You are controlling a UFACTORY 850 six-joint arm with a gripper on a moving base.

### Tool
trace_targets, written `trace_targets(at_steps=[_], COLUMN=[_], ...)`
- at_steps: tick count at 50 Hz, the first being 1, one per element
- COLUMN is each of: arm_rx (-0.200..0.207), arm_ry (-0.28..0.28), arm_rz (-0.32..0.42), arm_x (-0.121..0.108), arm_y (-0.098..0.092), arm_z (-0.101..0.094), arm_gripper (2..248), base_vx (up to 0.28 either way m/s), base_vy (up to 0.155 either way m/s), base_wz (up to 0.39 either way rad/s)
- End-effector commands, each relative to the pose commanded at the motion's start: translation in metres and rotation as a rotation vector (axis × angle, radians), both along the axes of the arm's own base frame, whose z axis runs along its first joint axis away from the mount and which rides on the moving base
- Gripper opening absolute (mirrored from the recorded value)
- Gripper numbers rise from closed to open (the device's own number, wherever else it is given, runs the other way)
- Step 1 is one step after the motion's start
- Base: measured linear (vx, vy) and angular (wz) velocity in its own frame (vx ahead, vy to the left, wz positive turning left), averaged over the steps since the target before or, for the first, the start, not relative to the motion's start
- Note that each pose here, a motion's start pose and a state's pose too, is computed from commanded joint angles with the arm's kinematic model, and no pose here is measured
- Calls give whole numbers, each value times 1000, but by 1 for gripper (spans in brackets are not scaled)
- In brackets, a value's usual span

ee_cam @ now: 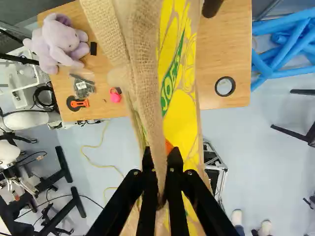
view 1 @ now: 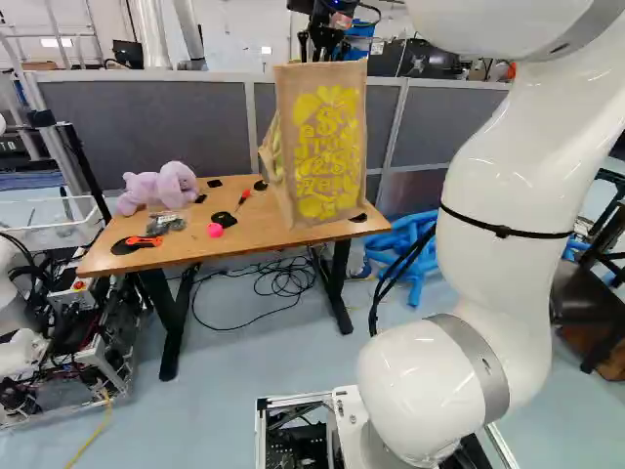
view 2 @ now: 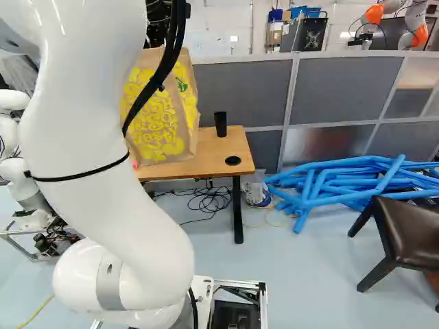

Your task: Pick up the bag on the ground and place it on the table

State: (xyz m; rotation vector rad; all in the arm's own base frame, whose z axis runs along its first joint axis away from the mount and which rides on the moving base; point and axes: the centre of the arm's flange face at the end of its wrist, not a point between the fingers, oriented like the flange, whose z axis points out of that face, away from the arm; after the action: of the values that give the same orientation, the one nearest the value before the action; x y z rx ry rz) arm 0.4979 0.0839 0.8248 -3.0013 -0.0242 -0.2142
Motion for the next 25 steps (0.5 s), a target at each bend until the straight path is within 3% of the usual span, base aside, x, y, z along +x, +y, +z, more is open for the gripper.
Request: trace_targets(at_steps=[25], arm_rx=[0], arm_ry=[0], arm_rz=[0], arm_x=[0], arm_y=[0], arm_z=[0], arm_gripper=[23], base_vx=[50], base_vy=[1], base_wz=[2])
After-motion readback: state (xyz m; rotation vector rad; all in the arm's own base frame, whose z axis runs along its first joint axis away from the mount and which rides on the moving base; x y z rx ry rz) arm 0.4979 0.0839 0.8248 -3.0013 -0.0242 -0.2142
